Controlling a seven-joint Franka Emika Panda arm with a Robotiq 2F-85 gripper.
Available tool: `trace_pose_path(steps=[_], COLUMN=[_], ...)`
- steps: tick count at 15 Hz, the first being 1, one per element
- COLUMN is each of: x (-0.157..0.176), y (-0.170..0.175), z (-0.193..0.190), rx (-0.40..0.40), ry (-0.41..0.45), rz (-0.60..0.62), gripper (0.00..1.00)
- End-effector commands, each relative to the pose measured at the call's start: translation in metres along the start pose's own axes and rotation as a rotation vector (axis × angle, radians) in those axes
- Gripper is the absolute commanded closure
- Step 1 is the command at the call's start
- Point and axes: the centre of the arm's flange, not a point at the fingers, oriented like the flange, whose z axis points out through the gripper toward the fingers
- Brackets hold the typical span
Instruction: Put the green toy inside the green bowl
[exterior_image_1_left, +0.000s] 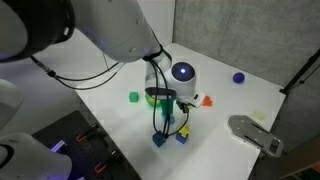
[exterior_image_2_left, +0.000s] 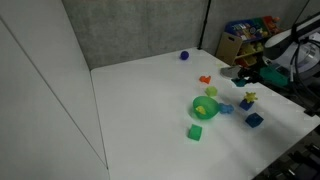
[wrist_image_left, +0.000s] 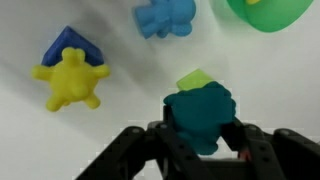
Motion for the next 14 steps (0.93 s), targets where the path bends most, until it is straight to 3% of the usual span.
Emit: trace_pose_path(steps=[1, 4, 14], x=[-0.037, -0.053, -0.076], y=[-0.022, -0.046, -0.125], z=[-0.011, -0.003, 0.017], rx=[0.01, -0.036, -0.148], ry=[-0.071, -0.105, -0.043], rz=[-0.053, -0.087, -0.202], gripper=[0.77, 0.77, 0.77])
